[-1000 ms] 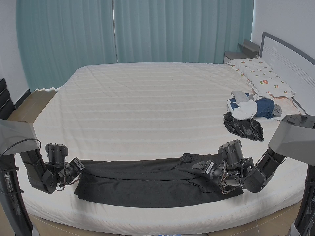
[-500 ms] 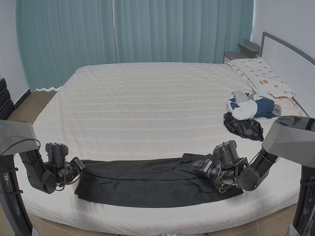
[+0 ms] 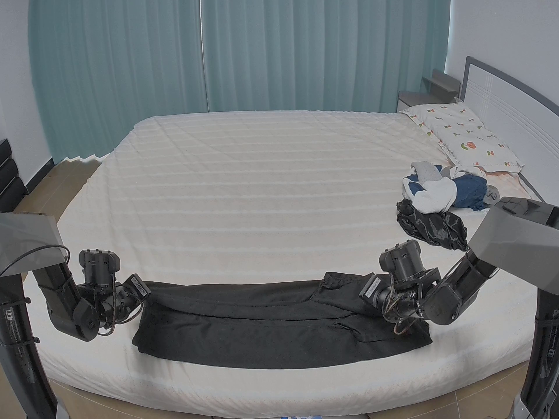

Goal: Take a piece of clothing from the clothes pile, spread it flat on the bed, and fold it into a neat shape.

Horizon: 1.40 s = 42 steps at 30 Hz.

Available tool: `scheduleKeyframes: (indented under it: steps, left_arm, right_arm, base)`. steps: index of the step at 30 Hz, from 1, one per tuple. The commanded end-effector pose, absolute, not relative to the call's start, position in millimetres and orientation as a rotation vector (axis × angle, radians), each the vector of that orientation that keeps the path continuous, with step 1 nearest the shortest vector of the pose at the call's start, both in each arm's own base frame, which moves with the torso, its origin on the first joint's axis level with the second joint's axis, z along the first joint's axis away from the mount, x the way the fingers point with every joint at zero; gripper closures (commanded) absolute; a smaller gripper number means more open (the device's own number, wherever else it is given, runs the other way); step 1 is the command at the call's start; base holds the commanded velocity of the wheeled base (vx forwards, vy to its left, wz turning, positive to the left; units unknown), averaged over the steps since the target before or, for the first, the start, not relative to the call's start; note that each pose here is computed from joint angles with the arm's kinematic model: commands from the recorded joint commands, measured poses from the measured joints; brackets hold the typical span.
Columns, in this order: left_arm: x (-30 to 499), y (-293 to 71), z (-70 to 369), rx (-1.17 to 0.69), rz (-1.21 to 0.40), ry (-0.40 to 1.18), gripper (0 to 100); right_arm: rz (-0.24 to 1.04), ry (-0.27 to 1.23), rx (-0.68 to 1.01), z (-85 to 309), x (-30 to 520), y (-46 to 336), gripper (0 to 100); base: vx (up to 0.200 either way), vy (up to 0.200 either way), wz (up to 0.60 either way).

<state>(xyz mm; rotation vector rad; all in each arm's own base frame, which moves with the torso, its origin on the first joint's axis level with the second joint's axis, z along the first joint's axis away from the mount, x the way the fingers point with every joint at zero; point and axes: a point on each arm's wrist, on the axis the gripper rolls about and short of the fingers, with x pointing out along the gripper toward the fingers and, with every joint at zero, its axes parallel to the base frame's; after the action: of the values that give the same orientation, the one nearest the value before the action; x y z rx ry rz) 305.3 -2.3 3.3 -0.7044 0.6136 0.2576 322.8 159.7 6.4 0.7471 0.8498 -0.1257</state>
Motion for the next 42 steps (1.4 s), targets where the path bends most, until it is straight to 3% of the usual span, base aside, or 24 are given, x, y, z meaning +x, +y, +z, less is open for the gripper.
scheduleKeyframes:
  steps: [1, 8, 16, 17, 26, 36, 42]
  left_arm:
    - [313, -3, 8, -0.703, 0.241, 0.589, 100]
    - [340, -4, 26, -0.703, 0.224, 0.548, 100]
    - [328, -4, 24, -0.701, 0.244, 0.603, 100]
    - [326, -3, 24, -0.701, 0.244, 0.603, 100]
    - [318, -3, 26, -0.707, 0.247, 0.612, 100]
    - [310, -3, 24, -0.708, 0.254, 0.633, 100]
    - [309, -3, 23, -0.708, 0.255, 0.638, 100]
  right_arm:
    - [-0.131, 0.786, 0.789, 24, 338, 150, 100]
    - [-0.102, 0.698, 0.832, 48, 359, 147, 100]
    - [-0.101, 0.819, 0.787, 36, 335, 152, 100]
    - [-0.086, 0.830, 0.792, 38, 332, 153, 0]
    - [-0.057, 0.887, 0.779, 32, 322, 165, 0]
    - [-0.150, 0.923, 0.784, 2, 330, 169, 0]
    - [-0.191, 0.940, 0.812, 9, 333, 170, 0]
  base:
    - [0.000, 0.000, 0.00]
    - [0.000, 0.000, 0.00]
    - [0.000, 0.000, 0.00]
    - [0.000, 0.000, 0.00]
    - [0.000, 0.000, 0.00]
    - [0.000, 0.000, 0.00]
    - [0.000, 0.000, 0.00]
